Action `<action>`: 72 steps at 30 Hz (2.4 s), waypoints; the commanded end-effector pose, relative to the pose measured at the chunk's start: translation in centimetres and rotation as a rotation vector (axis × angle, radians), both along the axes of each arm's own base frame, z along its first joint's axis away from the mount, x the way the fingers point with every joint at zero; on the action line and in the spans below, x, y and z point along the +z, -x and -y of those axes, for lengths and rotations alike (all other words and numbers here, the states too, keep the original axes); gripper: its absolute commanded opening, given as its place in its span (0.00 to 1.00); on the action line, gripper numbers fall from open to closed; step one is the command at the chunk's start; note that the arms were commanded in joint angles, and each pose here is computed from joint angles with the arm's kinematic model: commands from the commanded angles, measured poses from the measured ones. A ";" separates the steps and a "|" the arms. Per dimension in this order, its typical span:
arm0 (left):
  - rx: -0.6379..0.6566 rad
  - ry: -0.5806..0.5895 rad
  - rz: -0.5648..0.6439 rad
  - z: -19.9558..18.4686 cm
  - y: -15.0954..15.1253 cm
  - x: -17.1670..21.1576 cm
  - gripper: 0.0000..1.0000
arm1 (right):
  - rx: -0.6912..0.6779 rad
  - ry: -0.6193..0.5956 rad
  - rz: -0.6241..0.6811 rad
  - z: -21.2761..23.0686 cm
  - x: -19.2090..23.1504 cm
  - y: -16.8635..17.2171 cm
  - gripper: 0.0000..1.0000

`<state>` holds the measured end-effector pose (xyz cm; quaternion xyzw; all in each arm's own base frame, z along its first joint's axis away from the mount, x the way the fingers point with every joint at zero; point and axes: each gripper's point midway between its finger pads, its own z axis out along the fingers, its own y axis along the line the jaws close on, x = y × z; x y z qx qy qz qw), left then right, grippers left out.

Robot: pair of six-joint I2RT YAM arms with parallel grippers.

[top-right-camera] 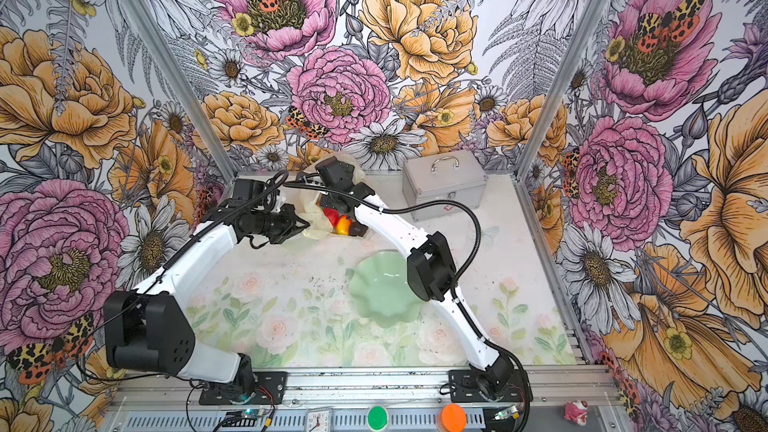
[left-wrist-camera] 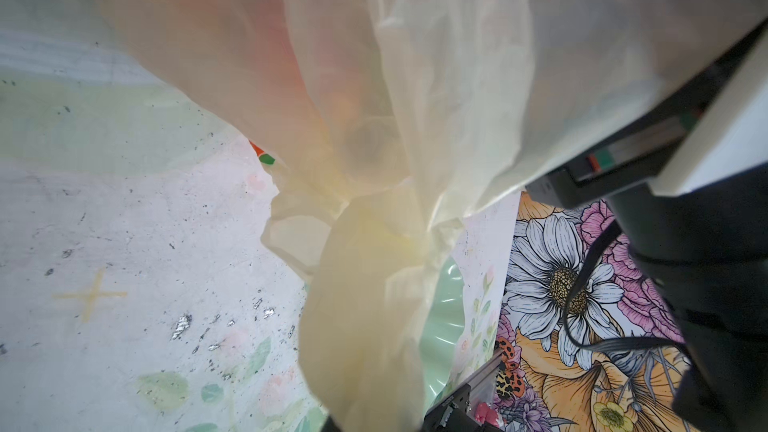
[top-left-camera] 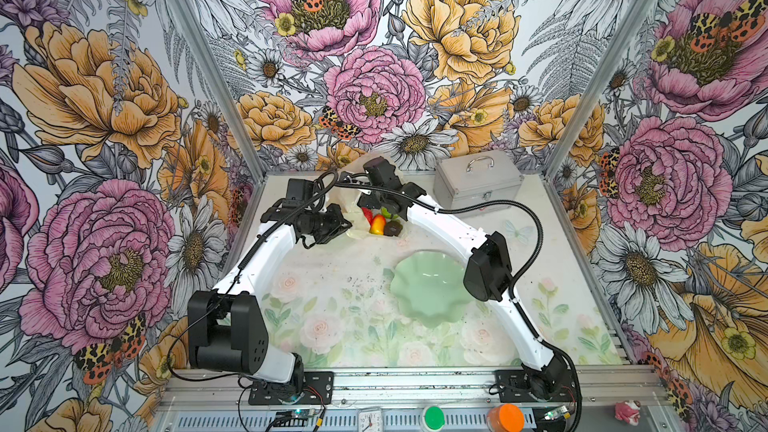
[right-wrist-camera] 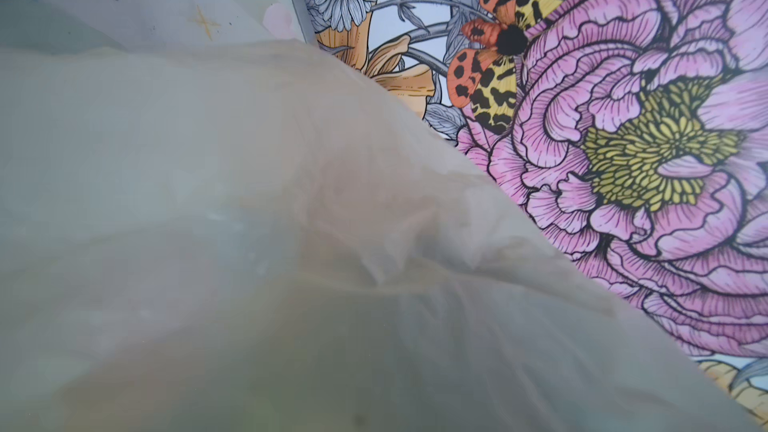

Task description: Place the fruits into the plastic bag

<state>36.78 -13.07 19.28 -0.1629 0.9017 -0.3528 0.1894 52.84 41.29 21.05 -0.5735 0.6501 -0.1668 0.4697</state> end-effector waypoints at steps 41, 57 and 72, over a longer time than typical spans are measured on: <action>-0.009 0.042 0.005 1.9 0.0 0.3 0.00 | -0.135 0.000 -0.106 7.0 -2.9 -1.2 0.99; 0.007 0.022 0.042 1.1 0.8 0.9 0.50 | 0.116 -0.910 -0.359 5.1 18.3 10.9 1.00; -0.040 -0.072 -0.051 1.8 4.2 -3.2 0.59 | -0.571 -0.704 -0.596 14.0 2.7 11.3 0.99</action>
